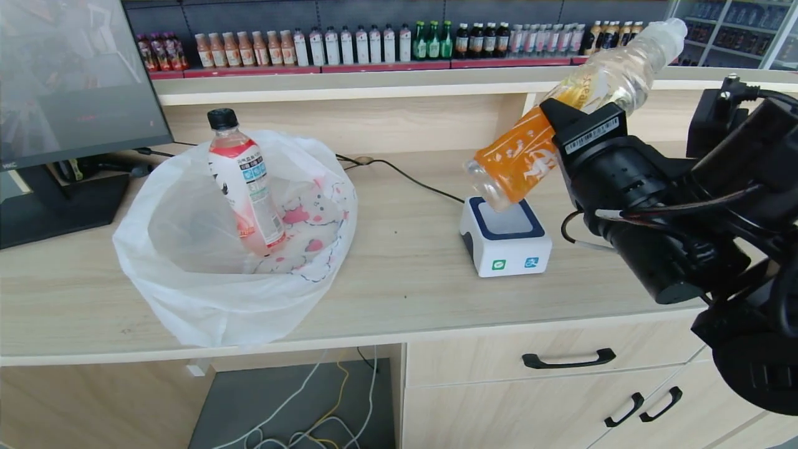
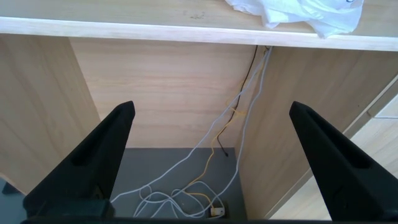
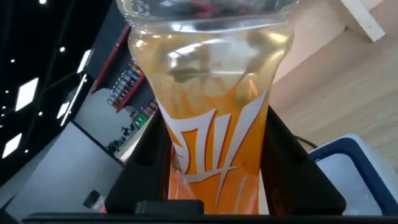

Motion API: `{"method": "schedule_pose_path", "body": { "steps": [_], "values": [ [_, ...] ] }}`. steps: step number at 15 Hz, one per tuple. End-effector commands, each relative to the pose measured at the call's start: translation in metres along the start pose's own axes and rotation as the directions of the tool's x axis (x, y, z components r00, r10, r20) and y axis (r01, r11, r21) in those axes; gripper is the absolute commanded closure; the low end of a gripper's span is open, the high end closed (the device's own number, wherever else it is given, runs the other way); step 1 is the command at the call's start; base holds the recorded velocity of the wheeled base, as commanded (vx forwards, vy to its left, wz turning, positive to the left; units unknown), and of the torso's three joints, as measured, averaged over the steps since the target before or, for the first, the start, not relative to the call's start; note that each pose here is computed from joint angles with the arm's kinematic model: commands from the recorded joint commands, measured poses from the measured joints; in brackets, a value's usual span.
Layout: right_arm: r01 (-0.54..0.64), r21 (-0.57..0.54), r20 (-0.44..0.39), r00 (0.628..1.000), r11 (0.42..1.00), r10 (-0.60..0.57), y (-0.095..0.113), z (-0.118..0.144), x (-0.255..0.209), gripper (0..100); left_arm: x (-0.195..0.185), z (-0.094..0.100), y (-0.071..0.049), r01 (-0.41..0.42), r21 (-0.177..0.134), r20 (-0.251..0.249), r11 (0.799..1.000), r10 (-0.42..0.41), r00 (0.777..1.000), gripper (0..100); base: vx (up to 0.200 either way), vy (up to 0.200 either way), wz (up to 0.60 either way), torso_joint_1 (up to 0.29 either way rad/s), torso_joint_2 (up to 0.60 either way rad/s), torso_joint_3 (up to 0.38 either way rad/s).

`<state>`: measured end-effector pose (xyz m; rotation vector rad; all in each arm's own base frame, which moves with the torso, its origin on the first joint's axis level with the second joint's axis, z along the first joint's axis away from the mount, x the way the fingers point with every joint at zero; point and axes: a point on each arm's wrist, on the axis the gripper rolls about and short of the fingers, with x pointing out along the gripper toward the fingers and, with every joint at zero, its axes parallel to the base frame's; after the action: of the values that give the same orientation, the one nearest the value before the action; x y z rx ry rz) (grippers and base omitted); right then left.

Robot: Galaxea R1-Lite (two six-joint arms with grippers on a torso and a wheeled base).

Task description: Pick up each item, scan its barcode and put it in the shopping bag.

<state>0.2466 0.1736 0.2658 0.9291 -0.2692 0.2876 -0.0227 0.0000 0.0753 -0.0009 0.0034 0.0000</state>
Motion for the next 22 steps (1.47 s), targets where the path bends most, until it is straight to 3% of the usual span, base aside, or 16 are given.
{"method": "schedule_pose_path", "body": {
  "steps": [1, 6, 12, 22],
  "values": [
    [0.022, 0.059, 0.013, 1.0, 0.998, -0.023, 0.004, 0.0, 0.007, 100, 0.0, 0.0, 0.0, -0.002, -0.001, 0.0, 1.0, 0.002, 1.0, 0, 0.0, 0.0, 0.0, 0.0, 0.0, 0.0],
    [0.092, 0.188, -0.021, 0.996, 0.978, -0.09, -0.005, -0.008, 0.009, 100, 0.0, 0.0, 0.0, 0.0, -0.001, 0.0, 1.0, 0.0, 1.0, 0, 0.0, 0.0, 0.0, 0.0, 0.0, 0.0],
    [0.157, 0.261, -0.005, 0.987, 0.953, -0.161, -0.015, -0.012, 0.009, 100, 0.0, 0.0, 0.0, -0.002, -0.001, 0.0, 1.0, 0.002, 1.0, 0, 0.0, 0.0, 0.0, 0.0, 0.0, 0.0],
    [0.197, 0.287, -0.029, 0.98, 0.938, -0.197, -0.026, -0.025, 0.008, 100, 0.0, 0.0, 0.0, 0.0, -0.001, 0.0, 1.0, 0.0, 1.0, 0, 0.0, 0.0, 0.0, 0.0, 0.0, 0.0]
  ]
}}
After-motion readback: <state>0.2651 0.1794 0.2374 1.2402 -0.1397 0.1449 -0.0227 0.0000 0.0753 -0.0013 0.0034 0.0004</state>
